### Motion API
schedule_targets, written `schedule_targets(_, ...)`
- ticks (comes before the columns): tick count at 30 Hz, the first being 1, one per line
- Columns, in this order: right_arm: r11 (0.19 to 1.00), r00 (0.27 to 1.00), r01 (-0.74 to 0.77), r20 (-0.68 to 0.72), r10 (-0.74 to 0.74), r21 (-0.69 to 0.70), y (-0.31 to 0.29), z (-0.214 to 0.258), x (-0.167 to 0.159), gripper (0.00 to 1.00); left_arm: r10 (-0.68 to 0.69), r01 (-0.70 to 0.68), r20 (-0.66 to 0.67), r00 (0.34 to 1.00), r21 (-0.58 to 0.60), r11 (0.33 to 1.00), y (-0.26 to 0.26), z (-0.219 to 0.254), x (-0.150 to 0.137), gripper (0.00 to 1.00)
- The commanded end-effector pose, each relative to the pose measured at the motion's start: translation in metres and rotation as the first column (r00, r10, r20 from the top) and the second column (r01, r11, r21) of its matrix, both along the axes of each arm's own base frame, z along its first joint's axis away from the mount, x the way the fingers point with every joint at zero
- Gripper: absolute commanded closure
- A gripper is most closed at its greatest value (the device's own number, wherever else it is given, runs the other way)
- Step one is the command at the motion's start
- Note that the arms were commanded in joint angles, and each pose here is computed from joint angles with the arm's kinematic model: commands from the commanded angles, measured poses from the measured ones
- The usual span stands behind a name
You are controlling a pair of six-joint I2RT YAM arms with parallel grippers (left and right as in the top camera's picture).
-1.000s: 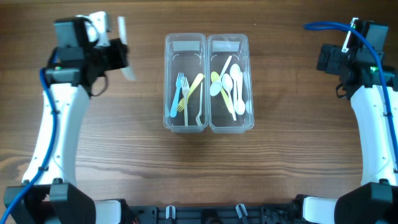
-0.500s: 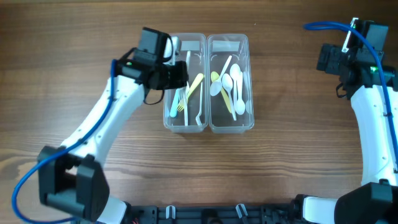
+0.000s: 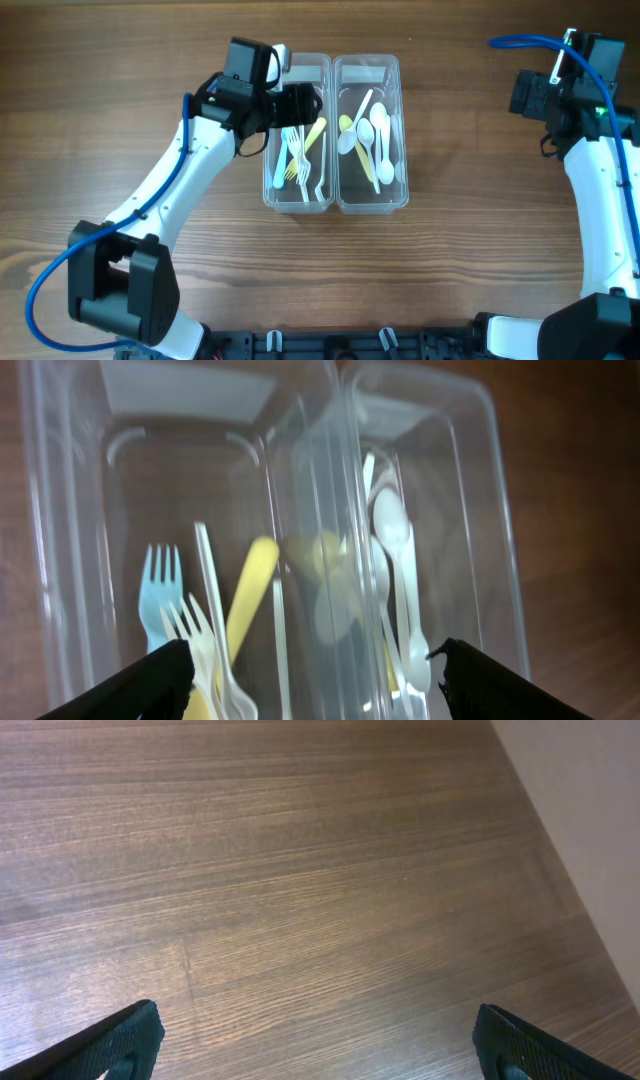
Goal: Pack container
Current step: 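Place the white fork into the left container and release, then withdraw the left gripper to the left side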
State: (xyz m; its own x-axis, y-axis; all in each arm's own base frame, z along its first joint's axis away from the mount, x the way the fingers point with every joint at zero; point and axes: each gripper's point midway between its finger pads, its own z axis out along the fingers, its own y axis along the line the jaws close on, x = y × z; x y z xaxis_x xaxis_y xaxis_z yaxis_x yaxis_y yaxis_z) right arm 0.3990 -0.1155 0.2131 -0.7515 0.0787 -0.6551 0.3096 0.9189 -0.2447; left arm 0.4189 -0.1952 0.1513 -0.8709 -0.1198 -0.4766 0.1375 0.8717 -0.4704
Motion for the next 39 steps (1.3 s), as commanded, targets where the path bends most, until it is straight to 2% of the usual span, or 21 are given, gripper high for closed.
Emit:
schedule_targets(1, 1.000, 1.000, 0.010, 0.019, -0.010, 0.014, 0.001, 0.004, 0.002, 0.00, 0.072, -0.066, 0.126, 0.989, -0.045, 0.997, 0.028, 0.042, 0.022, 0.17)
schedule_targets(4, 1.000, 1.000, 0.010, 0.019, -0.010, 0.014, 0.001, 0.004, 0.002, 0.00, 0.190, -0.175, 0.250, 0.949, -0.081, 0.981, 0.080, 0.089, 0.038, 0.14)
schedule_targets(5, 1.000, 1.000, 0.010, 0.019, -0.010, 0.014, 0.001, 0.004, 0.002, 0.00, 0.279, -0.271, 0.285, 0.917, -0.068, 0.960, 0.118, 0.101, 0.042, 0.05)
schedule_targets(6, 1.000, 1.000, 0.010, 0.019, -0.010, 0.014, 0.001, 0.004, 0.002, 0.00, 0.322, -0.321, 0.297, 0.899, -0.052, 0.945, 0.139, 0.104, 0.044, 0.00)
schedule_targets(10, 1.000, 1.000, 0.010, 0.019, -0.010, 0.014, 0.001, 0.004, 0.002, 0.00, 0.431, -0.457, 0.290, 0.855, 0.028, 0.889, 0.213, 0.095, 0.040, 0.00)
schedule_targets(14, 1.000, 1.000, 0.010, 0.019, -0.010, 0.014, 0.001, 0.004, 0.002, 0.00, 0.502, -0.530, 0.275, 0.820, 0.032, 0.847, 0.251, 0.092, 0.034, 0.00)
schedule_targets(19, 1.000, 1.000, 0.010, 0.019, -0.010, 0.014, 0.001, 0.004, 0.002, 0.00, 0.530, -0.557, 0.260, 0.807, 0.039, 0.829, 0.265, 0.088, 0.030, 0.00)
schedule_targets(39, 1.000, 1.000, 0.009, 0.019, -0.010, 0.013, 0.001, 0.004, 0.002, 0.00, 0.531, -0.558, 0.259, 0.807, 0.039, 0.829, 0.265, 0.088, 0.029, 0.00)
